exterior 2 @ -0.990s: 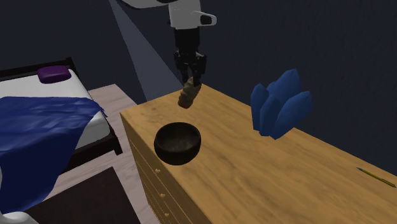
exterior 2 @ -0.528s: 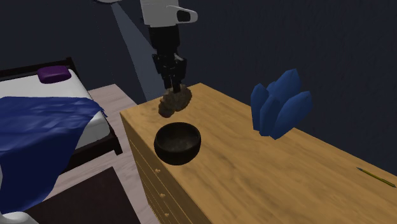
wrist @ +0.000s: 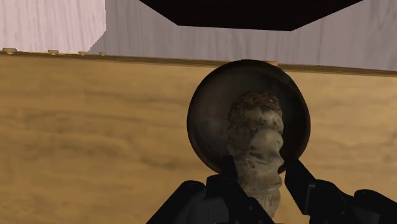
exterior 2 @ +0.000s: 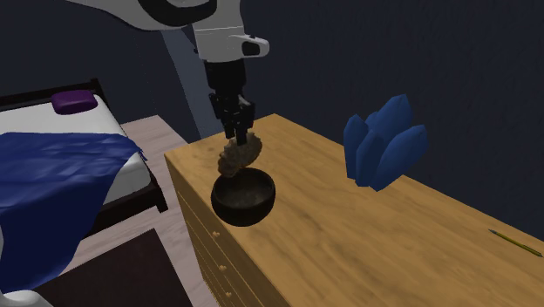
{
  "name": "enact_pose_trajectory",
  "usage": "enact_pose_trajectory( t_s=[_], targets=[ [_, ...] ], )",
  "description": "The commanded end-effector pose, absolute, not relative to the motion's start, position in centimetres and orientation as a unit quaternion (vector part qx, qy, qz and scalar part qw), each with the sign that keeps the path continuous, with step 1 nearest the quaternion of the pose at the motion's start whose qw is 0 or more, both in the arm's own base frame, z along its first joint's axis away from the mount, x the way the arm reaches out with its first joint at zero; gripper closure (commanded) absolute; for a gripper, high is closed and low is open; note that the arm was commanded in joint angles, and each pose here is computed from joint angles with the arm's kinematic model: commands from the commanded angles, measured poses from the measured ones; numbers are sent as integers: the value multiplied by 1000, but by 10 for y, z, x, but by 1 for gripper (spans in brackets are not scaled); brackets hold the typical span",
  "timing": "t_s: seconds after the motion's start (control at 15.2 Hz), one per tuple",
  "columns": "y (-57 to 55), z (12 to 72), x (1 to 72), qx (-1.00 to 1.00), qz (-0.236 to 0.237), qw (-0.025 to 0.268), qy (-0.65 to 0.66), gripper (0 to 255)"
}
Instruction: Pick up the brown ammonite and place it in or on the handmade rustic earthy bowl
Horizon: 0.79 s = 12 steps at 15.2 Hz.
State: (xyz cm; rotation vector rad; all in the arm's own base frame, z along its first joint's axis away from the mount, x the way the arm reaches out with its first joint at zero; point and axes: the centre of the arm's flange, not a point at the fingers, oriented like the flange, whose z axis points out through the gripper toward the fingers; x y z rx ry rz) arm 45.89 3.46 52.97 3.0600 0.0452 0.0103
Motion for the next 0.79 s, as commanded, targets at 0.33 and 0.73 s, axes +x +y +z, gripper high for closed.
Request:
enact_pose_trajectory(
  t_s=[0.33,0.73],
  targets=[
    [35,493,460,999,4,41,15,255],
    [35,462,460,999,4,41,15,255]
  ],
)
